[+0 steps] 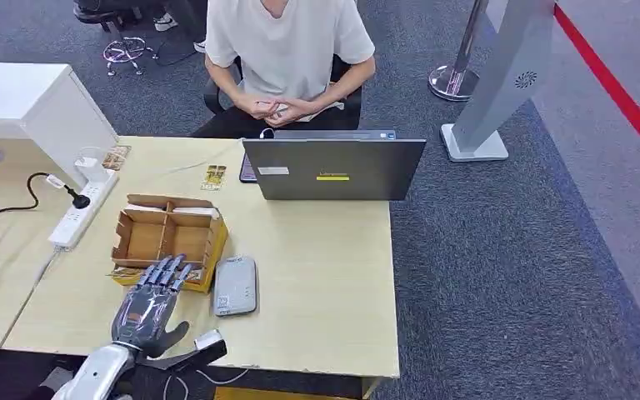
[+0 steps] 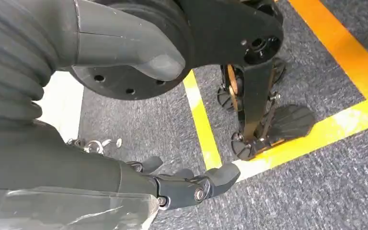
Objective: Pass the card to the sensor for recognition and then transmit it.
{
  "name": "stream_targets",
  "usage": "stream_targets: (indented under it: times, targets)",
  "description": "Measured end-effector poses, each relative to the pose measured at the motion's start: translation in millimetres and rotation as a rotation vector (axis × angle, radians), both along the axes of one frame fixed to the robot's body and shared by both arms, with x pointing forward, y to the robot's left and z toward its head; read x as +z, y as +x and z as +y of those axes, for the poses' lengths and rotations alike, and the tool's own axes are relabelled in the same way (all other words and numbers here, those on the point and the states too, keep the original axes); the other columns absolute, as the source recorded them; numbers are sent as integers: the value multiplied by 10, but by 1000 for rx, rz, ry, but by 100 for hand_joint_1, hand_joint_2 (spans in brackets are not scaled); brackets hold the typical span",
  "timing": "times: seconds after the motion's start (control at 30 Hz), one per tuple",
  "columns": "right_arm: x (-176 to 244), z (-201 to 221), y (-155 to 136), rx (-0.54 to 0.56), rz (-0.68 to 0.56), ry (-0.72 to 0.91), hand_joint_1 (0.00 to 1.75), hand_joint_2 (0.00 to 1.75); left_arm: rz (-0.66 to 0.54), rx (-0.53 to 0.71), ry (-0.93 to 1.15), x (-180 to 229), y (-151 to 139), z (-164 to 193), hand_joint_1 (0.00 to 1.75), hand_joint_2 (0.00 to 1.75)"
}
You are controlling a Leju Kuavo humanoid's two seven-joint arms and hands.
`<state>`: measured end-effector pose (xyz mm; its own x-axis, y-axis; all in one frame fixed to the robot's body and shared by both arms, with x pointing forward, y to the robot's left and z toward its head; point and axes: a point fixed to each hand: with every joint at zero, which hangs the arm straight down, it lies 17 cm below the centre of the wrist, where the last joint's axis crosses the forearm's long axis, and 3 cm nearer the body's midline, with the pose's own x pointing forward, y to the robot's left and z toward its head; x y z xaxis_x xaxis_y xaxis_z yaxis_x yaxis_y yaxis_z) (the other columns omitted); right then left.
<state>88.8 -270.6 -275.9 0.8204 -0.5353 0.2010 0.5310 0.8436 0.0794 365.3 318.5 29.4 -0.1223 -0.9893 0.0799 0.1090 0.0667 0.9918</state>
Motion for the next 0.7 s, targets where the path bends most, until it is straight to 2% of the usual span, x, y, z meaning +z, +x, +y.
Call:
stream_targets:
  times: [0.17,0.7]
  targets:
    - [-3,0,-25,4,1,-1,0,175,28,12,-11,-128,-68,21,0,175]
    - [2,20,-37,32,-12,0,0,175,-141,30,-61,258,163,-161,0,175]
